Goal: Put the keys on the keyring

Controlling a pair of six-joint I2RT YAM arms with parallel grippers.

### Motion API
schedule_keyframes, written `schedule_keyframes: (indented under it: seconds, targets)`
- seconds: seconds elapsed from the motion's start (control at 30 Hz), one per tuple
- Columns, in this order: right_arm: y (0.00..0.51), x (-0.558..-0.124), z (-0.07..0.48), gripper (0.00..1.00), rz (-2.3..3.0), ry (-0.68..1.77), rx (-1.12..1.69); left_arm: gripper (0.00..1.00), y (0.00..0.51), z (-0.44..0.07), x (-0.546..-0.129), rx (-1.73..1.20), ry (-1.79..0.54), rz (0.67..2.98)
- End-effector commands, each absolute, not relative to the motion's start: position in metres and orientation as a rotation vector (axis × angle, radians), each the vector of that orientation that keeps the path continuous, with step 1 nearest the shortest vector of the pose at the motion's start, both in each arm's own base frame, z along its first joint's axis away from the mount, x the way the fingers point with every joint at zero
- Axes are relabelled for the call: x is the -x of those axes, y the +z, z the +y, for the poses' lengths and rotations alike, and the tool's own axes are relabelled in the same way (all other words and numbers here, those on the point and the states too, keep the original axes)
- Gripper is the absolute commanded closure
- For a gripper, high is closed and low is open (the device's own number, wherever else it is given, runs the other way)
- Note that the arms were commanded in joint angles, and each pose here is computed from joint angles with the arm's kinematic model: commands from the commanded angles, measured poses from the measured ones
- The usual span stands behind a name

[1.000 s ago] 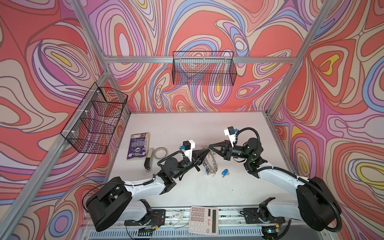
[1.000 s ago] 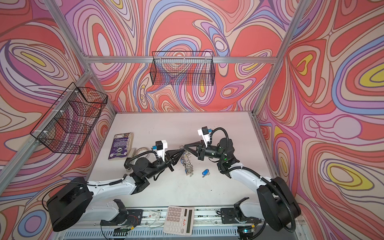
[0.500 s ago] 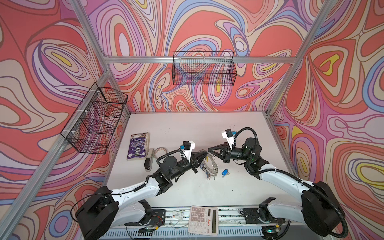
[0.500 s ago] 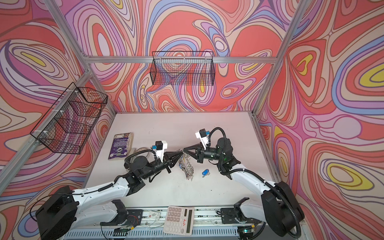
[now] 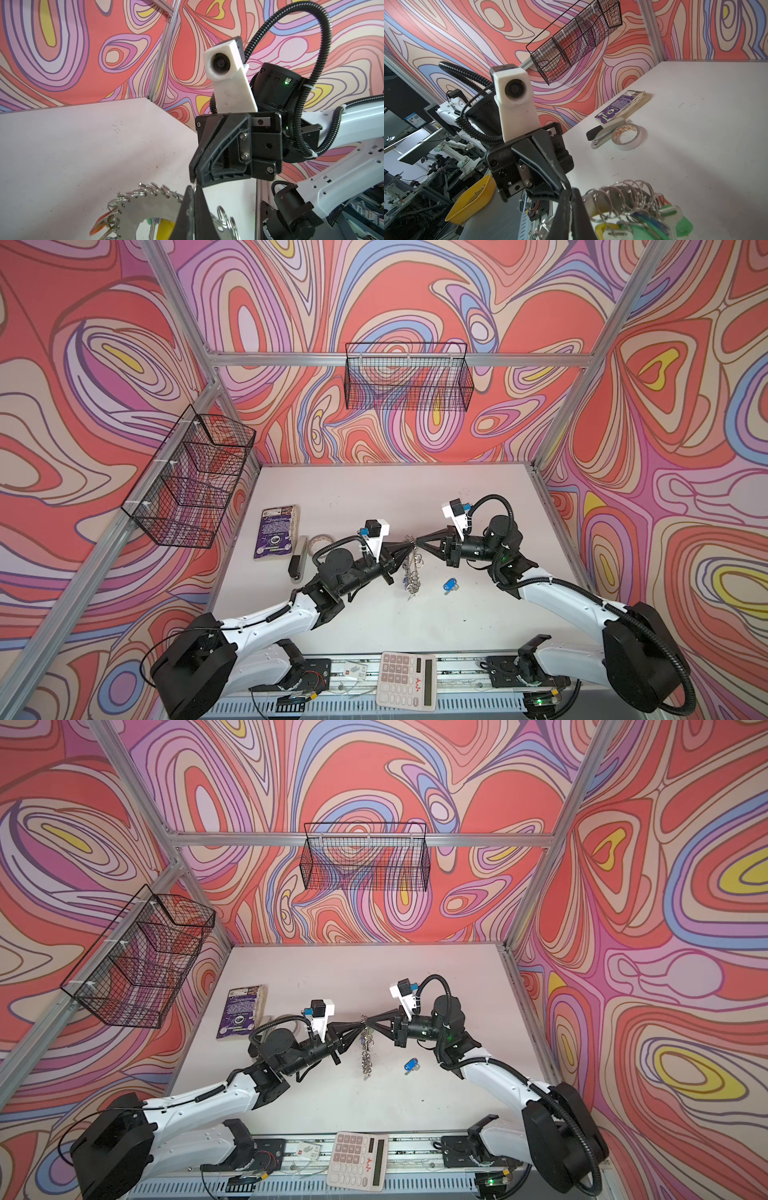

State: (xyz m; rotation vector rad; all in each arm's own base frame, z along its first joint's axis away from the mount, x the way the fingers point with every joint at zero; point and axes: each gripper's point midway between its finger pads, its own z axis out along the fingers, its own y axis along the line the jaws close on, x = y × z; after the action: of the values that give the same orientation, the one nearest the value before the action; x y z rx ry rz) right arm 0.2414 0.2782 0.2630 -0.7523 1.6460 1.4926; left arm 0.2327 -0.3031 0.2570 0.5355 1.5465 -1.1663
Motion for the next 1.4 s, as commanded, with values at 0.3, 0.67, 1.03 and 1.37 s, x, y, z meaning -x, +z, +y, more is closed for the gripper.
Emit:
schedule_keyframes:
  seconds: [0.3, 0.67, 1.03, 1.37]
  targets:
    - [0.28, -0.251, 0.27, 0.8, 1.611, 1.413, 0.689, 1.0, 0.278, -0.299, -0.231, -0.507, -1.19, 1.439]
    - [0.267, -0.266, 0.244, 0.49, 1.638, 1.283, 0.52, 1.0, 0.288, -0.3, -0.221, -0.539, -1.223, 1.25]
    - [0.236, -0.278, 0.216, 0.4, 1.749, 1.168, 0.291, 1.0, 0.276, -0.314, -0.215, -0.741, -1.007, 1.147]
    - [0.216, -0.274, 0.178, 0.41, 1.878, 1.004, 0.058, 1.0, 0.27, -0.324, -0.205, -0.845, -0.902, 1.076]
